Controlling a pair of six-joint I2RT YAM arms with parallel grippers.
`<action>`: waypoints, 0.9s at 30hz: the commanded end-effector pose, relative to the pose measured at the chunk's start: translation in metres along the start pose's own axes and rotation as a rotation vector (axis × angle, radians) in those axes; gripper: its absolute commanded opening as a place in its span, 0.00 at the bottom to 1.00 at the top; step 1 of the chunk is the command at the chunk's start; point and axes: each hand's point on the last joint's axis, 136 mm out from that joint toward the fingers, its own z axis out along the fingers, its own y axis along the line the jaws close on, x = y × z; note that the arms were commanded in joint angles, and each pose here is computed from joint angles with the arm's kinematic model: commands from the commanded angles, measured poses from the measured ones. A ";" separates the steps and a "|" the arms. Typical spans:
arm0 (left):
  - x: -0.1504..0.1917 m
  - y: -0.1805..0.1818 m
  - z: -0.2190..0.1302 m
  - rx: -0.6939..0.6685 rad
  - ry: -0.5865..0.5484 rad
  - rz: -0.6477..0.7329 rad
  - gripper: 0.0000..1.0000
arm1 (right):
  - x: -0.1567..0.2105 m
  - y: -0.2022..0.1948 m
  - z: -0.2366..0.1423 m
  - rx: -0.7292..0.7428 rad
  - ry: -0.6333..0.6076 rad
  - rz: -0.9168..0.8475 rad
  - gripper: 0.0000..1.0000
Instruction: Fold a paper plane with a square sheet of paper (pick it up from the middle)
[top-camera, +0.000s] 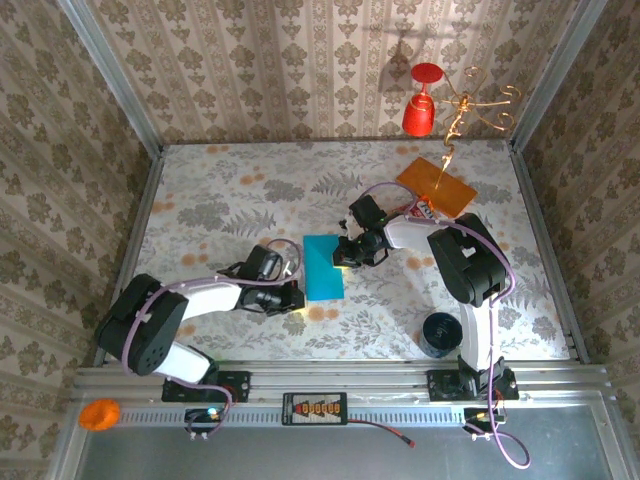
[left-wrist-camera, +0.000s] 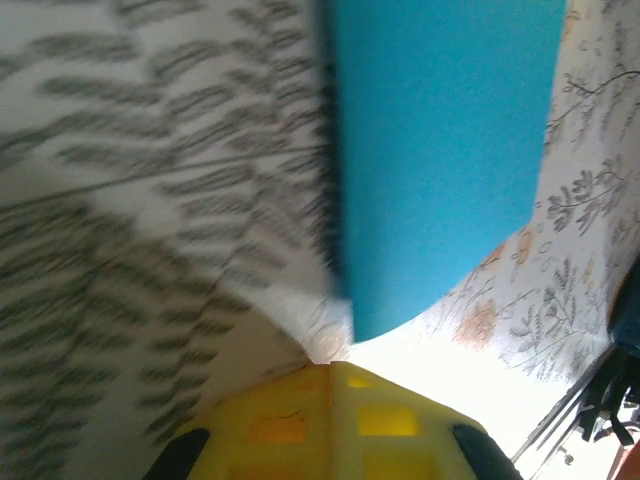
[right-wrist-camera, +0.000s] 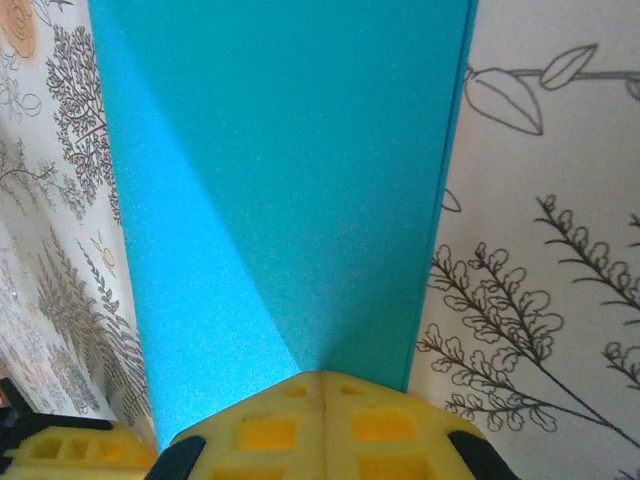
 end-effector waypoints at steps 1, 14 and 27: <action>-0.008 0.005 -0.018 -0.042 -0.047 -0.019 0.00 | 0.073 -0.139 0.003 0.570 0.190 0.172 0.04; -0.114 -0.063 -0.038 0.123 -0.302 0.045 0.39 | -0.021 -0.015 -0.026 0.167 -0.026 -0.066 0.17; -0.141 -0.090 -0.007 0.118 -0.275 0.069 0.52 | -0.027 -0.013 -0.108 0.036 -0.300 0.131 0.53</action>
